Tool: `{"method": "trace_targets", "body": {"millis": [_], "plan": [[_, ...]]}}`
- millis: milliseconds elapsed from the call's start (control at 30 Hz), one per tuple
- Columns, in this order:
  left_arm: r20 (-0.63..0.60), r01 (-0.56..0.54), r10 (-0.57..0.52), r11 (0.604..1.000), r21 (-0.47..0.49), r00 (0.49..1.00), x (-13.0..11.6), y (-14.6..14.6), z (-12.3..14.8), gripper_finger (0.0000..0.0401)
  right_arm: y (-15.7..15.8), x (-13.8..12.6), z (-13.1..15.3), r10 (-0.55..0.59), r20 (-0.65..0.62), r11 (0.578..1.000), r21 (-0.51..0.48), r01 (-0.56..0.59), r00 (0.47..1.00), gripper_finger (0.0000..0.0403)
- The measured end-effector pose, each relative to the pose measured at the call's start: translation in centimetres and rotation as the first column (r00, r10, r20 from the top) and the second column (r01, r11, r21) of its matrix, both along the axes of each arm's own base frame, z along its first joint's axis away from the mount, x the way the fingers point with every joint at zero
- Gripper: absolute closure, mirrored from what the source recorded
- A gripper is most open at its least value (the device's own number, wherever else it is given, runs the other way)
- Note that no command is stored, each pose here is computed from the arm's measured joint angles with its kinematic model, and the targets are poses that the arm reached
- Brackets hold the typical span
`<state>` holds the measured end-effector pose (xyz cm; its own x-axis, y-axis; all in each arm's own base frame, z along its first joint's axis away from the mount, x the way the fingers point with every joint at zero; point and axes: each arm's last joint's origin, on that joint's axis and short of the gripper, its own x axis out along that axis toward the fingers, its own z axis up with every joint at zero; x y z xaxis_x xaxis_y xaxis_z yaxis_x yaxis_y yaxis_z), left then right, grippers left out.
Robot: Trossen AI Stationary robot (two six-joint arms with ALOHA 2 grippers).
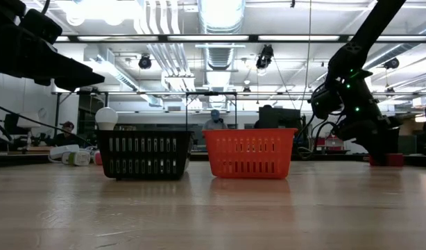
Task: Pick & Place Office items
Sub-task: Put the red charger adapter into the orange bin
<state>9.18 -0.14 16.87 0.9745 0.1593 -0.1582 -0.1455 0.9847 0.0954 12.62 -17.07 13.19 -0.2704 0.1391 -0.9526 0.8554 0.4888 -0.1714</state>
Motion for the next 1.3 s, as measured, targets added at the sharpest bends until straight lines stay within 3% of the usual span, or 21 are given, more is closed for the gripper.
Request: {"method": "trace_targets", "body": {"millis": [467,833,1300], "plan": [[0.0,0.0,0.0,1.0,0.0,1.0,0.0,0.0,0.0,0.0091,0.2,-0.1,0.6,-0.007,0.026,0.999,-0.036,0.008,1.0,0.0139],[0.0,0.0,0.0,1.0,0.0,1.0,0.0,0.0,0.0,0.0091,0.2,-0.1,0.6,-0.035,0.04,0.999,-0.023,0.036,0.999,0.0193],[0.0,0.0,0.0,1.0,0.0,1.0,0.0,0.0,0.0,0.0092,0.2,-0.1,1.2,-0.056,0.053,0.996,-0.066,0.059,0.997,0.0184]]}}
